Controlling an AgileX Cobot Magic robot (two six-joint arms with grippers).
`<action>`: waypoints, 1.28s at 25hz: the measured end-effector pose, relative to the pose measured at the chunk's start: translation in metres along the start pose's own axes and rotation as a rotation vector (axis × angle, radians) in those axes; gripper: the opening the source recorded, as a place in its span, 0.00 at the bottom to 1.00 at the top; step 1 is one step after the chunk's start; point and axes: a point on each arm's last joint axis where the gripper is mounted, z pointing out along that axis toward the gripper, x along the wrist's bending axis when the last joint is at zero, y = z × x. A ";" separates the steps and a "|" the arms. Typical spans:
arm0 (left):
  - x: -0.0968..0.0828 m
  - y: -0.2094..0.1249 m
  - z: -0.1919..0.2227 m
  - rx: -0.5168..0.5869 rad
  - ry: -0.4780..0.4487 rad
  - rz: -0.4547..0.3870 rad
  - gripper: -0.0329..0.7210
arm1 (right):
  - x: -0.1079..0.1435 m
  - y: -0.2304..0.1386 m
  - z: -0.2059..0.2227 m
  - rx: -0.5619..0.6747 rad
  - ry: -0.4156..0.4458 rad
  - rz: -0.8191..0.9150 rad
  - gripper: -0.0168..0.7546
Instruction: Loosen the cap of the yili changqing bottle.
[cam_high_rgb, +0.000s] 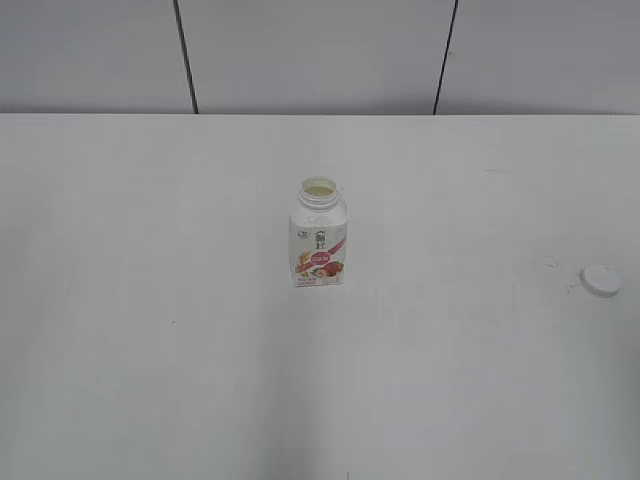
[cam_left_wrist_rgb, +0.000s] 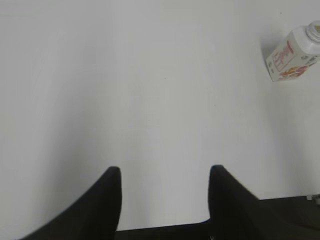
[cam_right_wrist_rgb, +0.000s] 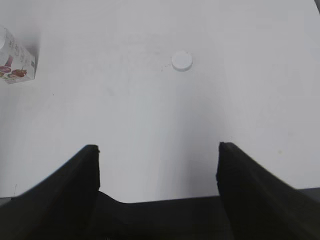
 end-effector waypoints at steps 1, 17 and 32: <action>0.002 -0.007 -0.001 -0.008 -0.002 0.013 0.50 | 0.001 -0.006 -0.004 -0.024 -0.001 -0.005 0.77; 0.012 -0.089 -0.011 -0.231 -0.141 0.029 0.48 | 0.006 -0.084 -0.003 -0.184 -0.016 -0.136 0.77; 0.007 -0.087 0.008 -0.282 -0.159 0.072 0.48 | 0.004 -0.082 0.014 -0.226 -0.008 -0.132 0.76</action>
